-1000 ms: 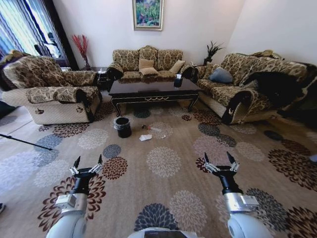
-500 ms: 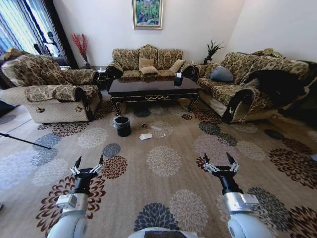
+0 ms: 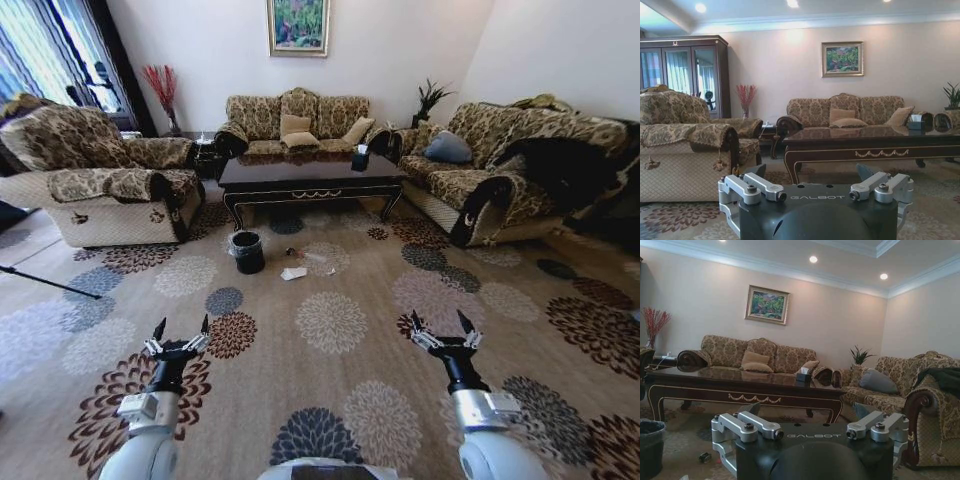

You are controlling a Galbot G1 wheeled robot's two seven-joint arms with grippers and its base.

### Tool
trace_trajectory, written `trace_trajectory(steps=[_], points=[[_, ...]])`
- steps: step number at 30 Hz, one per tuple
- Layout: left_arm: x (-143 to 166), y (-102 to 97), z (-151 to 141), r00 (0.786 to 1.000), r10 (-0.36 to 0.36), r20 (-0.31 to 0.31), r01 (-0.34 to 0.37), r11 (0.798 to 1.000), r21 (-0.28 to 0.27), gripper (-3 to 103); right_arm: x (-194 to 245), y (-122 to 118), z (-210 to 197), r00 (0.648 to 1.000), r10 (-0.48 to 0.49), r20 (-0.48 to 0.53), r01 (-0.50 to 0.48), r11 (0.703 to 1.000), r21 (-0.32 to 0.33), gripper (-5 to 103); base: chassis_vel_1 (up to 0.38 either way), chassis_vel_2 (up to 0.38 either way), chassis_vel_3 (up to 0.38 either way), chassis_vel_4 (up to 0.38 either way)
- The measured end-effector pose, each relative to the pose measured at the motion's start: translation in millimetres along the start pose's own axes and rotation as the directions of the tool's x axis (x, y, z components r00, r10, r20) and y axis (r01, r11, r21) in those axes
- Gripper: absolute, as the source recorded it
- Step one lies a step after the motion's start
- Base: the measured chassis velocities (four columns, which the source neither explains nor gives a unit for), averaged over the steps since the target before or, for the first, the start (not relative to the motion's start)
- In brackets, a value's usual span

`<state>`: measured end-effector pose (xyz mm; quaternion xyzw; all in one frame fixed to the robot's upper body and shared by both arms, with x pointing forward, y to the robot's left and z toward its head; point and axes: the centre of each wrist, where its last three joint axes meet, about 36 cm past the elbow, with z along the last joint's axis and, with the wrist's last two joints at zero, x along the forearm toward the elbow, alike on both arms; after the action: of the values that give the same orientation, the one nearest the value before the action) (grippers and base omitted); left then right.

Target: Move to the front of the table and pick up the trash from the floor, then place it into the trash bin.

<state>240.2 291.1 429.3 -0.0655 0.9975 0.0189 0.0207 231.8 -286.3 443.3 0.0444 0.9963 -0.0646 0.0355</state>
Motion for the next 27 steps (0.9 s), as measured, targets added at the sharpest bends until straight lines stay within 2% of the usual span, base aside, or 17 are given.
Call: trace_trajectory(steps=[27], points=[[-0.6,0.1,9.6,1.000,0.004,-0.005,-0.004,1.000,-0.001,100,-1.5,0.2,5.0,1.000,0.000,-0.004,0.000,1.000,-0.001,100,0.000,0.000,0.000,0.000]])
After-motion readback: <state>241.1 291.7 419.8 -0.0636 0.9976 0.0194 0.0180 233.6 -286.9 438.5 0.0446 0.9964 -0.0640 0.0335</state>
